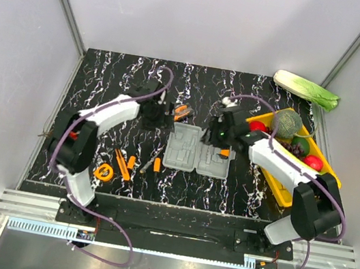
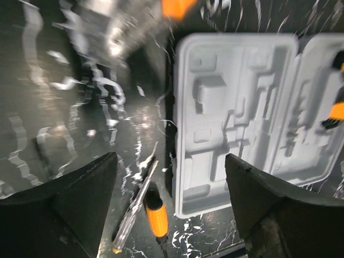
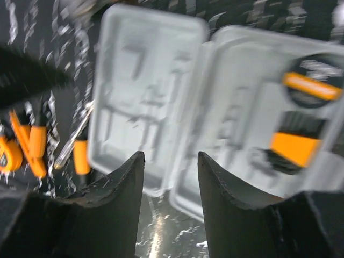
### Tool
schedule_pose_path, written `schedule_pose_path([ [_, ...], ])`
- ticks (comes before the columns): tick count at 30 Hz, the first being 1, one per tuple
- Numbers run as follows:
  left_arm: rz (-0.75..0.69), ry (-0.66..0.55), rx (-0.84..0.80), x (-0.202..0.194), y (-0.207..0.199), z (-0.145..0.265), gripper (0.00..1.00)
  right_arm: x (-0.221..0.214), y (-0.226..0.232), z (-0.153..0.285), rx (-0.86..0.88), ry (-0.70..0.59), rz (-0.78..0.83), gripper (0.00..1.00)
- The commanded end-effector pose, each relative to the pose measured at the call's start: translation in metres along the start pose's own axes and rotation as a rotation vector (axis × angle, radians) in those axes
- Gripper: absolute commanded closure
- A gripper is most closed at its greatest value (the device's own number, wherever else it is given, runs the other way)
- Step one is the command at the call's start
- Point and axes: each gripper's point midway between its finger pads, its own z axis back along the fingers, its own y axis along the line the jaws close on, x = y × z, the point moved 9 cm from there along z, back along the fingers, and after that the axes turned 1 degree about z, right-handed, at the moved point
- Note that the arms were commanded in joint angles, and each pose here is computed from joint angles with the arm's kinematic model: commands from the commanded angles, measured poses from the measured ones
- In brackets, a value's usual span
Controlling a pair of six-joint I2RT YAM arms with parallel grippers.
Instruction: Pack the tool kit
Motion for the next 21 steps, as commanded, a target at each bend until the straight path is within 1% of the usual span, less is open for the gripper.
schedule_pose_path([
  [1, 0.023, -0.360, 0.071, 0.038, 0.003, 0.087, 0.11, -0.013, 0.057, 0.001, 0.120, -0.031, 0.100, 0.50],
  [3, 0.044, -0.495, 0.128, 0.043, 0.008, 0.125, 0.01, -0.025, 0.077, -0.003, 0.137, -0.023, 0.153, 0.49],
  [6, 0.072, -0.679, 0.167, 0.041, 0.013, 0.183, 0.01, -0.040, 0.108, -0.011, 0.157, -0.008, 0.233, 0.47],
  [8, 0.083, -0.767, 0.178, 0.034, 0.015, 0.212, 0.01, -0.053, 0.131, -0.013, 0.178, 0.009, 0.290, 0.45],
  [10, 0.077, -0.826, 0.174, 0.024, 0.017, 0.233, 0.01, -0.067, 0.149, -0.017, 0.178, 0.030, 0.324, 0.41],
  [13, 0.081, -0.876, 0.153, 0.006, 0.020, 0.258, 0.01, -0.090, 0.167, -0.027, 0.144, 0.069, 0.339, 0.39],
  [15, 0.081, -0.885, 0.131, -0.008, 0.023, 0.266, 0.01, -0.104, 0.178, -0.032, 0.134, 0.097, 0.345, 0.39],
  [17, 0.084, -0.893, 0.123, -0.020, 0.027, 0.272, 0.01, -0.115, 0.183, -0.038, 0.086, 0.112, 0.351, 0.39],
  [21, 0.095, -0.891, 0.104, -0.041, 0.033, 0.279, 0.01, -0.127, 0.188, -0.043, -0.009, 0.135, 0.353, 0.44],
])
